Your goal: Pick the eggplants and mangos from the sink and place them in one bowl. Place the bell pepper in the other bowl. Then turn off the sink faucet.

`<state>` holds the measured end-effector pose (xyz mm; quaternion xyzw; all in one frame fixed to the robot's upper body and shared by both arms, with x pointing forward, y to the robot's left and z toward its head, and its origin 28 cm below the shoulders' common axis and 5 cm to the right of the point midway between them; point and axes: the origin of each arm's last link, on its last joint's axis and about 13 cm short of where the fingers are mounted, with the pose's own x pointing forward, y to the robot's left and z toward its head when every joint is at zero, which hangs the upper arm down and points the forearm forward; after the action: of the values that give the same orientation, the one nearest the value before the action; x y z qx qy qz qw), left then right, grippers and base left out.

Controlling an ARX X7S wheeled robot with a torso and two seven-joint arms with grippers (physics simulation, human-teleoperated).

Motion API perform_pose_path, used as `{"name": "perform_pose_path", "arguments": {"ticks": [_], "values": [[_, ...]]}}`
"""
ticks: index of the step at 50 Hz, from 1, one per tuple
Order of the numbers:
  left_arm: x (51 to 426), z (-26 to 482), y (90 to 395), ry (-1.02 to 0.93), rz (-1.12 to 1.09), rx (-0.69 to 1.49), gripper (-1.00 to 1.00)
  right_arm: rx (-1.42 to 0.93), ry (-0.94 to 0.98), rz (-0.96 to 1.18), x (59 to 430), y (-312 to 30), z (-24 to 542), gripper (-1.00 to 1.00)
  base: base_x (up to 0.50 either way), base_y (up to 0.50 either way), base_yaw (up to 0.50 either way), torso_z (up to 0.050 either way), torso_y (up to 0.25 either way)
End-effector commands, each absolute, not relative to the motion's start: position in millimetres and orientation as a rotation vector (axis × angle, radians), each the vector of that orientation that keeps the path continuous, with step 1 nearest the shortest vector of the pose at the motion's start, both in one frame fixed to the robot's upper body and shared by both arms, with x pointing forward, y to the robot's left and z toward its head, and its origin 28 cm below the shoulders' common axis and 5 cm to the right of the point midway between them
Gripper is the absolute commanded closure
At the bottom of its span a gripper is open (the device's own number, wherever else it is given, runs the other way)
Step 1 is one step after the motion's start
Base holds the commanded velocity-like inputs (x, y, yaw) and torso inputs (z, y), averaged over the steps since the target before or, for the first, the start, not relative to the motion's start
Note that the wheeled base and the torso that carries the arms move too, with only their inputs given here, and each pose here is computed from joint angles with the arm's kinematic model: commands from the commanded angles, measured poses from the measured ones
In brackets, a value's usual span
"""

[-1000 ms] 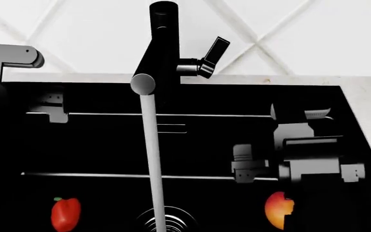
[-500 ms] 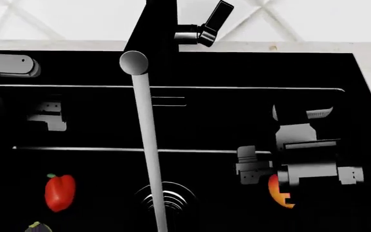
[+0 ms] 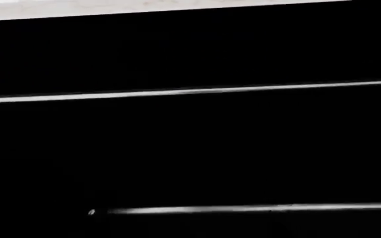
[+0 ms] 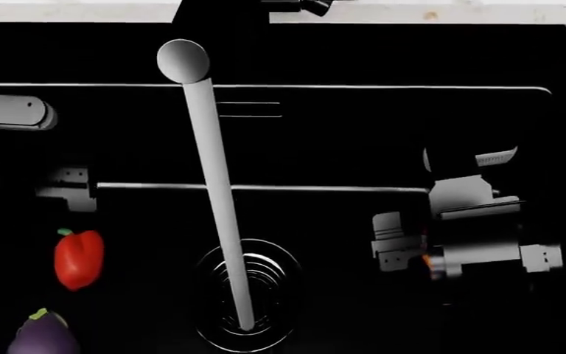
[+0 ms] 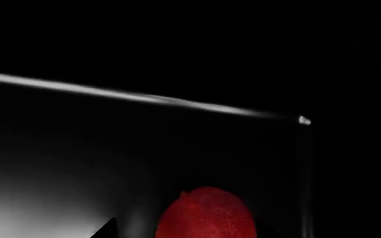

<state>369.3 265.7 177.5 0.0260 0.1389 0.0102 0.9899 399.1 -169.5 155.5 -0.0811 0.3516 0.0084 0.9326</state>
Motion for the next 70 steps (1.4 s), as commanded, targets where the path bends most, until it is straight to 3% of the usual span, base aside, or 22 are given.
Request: {"name": "perform_pose_path", "arguments": {"ticks": [1,11,12,27,45,56,70], "values": [[368,176,265,0.267,0.012,0.044,-1.00,-0.137,0.749,0.039,396,-167,147,-1.00,0.00,0.00,0.00,0.002,-0.154],[369,176,264,0.282,0.025,-0.002,-1.00,-0.217,0.752,-0.008,396,-171,147,-1.00,0.00,0.00,0.00,0.002,-0.121],[369,176,264,0.282,0.018,0.005,-1.00,-0.213,0.751,-0.016,396,-171,148,1.00,0.00,0.00,0.00,0.000,0.000],[362,184,266,0.322,0.036,-0.003,-1.00,-0.162,0.648,-0.018,405,-171,171,1.00,0.00,0.00,0.00,0.000,0.000],[305,226,270,0.563,-0.095,0.056,-1.00,-0.164,0.668,0.011,403,-170,166,1.00,0.00,0.00,0.00,0.000,0.000],[284,217,268,0.740,-0.120,-0.003,-1.00,-0.164,0.695,0.015,401,-170,157,1.00,0.00,0.00,0.00,0.000,0.000],[285,202,267,0.860,-0.090,-0.031,-1.00,-0.171,0.715,0.023,399,-169,153,1.00,0.00,0.00,0.00,0.000,0.000]]}}
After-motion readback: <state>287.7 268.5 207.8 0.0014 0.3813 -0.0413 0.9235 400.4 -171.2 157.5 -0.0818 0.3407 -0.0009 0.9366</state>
